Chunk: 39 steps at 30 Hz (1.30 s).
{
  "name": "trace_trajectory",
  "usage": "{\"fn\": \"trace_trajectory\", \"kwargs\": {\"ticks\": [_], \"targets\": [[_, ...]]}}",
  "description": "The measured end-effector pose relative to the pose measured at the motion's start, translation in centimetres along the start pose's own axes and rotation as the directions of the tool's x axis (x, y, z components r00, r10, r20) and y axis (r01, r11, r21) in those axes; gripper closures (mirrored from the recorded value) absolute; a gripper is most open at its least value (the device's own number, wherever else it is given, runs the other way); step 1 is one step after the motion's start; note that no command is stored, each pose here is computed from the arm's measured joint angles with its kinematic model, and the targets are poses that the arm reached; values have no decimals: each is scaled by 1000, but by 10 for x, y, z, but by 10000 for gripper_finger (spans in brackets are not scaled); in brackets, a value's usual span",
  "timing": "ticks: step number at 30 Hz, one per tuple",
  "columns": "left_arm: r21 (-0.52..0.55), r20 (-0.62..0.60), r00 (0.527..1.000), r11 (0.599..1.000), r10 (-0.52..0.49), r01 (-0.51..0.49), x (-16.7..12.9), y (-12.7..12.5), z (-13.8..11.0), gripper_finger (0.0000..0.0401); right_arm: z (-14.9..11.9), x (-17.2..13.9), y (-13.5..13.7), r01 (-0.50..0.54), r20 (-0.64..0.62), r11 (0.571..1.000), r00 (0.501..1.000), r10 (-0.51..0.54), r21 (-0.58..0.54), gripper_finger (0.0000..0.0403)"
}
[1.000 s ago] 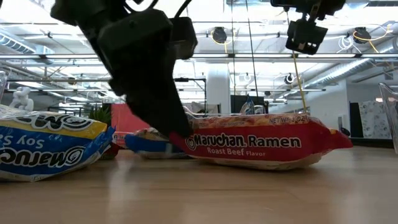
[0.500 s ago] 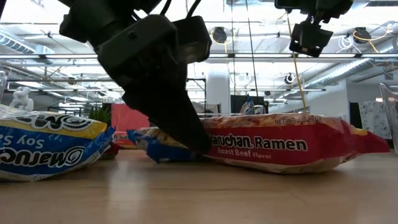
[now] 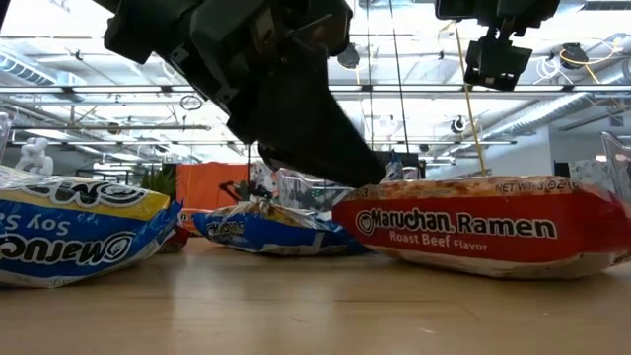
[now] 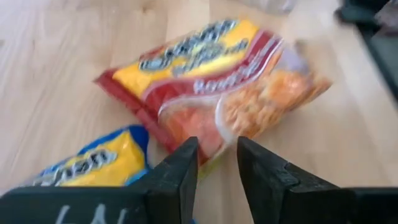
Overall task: Sort Maruchan noodles
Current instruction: Put the right red noodle pack into the bottom left transparent bin
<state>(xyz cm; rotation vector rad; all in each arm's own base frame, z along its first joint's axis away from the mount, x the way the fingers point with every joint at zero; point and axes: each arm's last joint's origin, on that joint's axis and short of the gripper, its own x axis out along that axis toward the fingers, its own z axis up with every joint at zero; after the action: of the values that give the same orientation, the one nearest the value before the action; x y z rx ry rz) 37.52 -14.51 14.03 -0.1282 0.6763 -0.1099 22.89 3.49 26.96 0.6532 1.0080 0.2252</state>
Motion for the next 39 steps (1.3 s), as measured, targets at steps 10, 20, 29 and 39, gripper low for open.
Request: {"fn": "trace_trajectory", "kwargs": {"ticks": [10, 20, 29, 39], "targets": [[23, -69, 998, 1000, 10, -8, 0, 2, -6, 286, 0, 0, 0, 5, 5, 1000, 1000, -5, 21, 156], [17, -116, 992, 999, 44, -42, -1, 6, -11, 245, 1, 0, -1, 28, 21, 999, 999, -29, 22, 156], [-17, -98, 994, 999, 47, -49, 16, 8, -19, 177, 1, 0, -1, 44, 30, 999, 999, -44, 5, 156], [3, -12, 999, 999, 39, -39, 25, 15, -15, 277, 1, 0, -1, 44, 29, 999, 999, -44, -4, 156]]}}
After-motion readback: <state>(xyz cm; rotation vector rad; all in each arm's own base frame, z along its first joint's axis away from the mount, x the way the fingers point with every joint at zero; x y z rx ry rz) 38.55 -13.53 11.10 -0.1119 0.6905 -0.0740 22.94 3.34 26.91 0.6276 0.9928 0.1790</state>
